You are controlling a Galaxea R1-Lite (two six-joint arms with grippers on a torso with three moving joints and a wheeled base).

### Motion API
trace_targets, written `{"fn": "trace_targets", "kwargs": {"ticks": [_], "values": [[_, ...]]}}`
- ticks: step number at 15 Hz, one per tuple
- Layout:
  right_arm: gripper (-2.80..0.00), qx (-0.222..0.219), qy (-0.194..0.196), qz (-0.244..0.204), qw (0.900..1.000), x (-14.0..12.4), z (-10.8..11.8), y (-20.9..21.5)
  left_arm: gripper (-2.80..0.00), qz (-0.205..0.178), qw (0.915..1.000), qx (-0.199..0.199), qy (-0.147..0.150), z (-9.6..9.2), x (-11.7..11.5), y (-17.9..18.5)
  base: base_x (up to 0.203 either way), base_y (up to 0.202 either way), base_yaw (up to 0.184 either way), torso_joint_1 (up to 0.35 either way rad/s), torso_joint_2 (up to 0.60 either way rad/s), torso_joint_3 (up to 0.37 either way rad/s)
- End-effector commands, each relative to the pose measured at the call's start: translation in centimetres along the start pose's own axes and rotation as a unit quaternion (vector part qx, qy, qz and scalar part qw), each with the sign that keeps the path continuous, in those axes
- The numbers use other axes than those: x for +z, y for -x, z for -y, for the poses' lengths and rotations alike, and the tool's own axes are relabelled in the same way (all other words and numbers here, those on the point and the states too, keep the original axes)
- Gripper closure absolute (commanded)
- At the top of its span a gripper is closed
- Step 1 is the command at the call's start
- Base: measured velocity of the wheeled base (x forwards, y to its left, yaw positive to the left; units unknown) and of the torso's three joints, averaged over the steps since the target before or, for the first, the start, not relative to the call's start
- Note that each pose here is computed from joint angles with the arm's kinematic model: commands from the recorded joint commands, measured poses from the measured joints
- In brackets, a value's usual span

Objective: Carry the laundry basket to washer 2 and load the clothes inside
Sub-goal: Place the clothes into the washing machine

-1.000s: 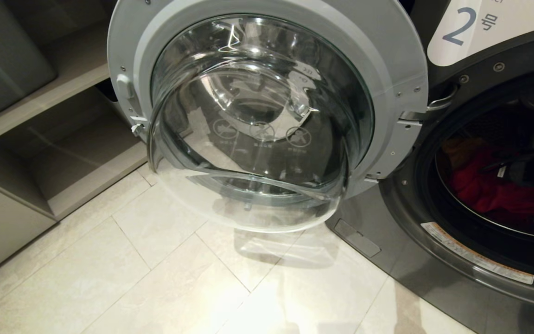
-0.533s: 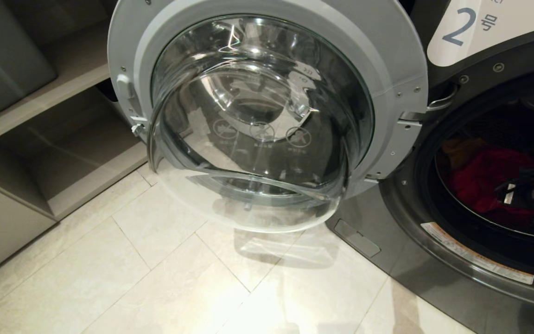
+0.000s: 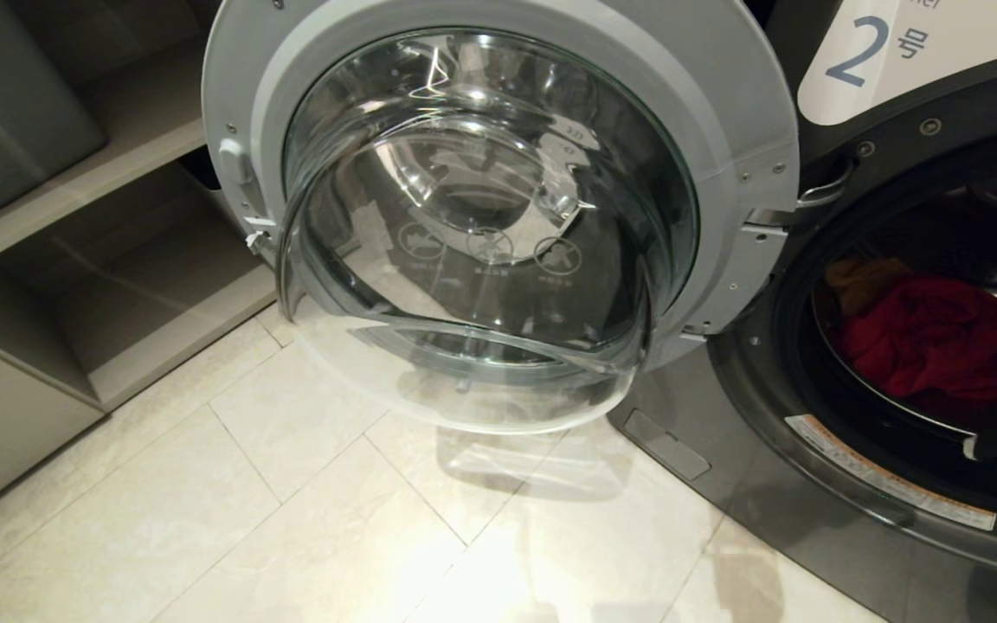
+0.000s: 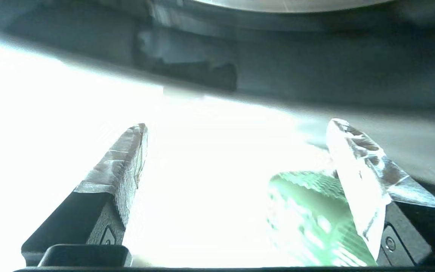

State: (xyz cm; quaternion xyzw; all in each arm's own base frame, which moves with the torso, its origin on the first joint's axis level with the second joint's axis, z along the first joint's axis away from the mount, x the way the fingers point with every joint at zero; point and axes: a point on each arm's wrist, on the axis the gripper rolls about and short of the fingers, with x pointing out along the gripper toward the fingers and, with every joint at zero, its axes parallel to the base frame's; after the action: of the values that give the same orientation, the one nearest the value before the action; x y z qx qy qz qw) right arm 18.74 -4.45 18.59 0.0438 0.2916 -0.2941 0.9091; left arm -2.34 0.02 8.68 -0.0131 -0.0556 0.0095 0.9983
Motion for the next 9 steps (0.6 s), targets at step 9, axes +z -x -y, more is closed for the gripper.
{"fn": "trace_targets", "kwargs": {"ticks": [9], "values": [[-2.8,0.02,0.077,0.013,0.997,-10.1,4.8,7.0,0.0,-0.02,0.9998,0.001,0.0,0.0,-1.1,-0.2,0.0,0.0,0.0,0.0,0.0,0.0]]}}
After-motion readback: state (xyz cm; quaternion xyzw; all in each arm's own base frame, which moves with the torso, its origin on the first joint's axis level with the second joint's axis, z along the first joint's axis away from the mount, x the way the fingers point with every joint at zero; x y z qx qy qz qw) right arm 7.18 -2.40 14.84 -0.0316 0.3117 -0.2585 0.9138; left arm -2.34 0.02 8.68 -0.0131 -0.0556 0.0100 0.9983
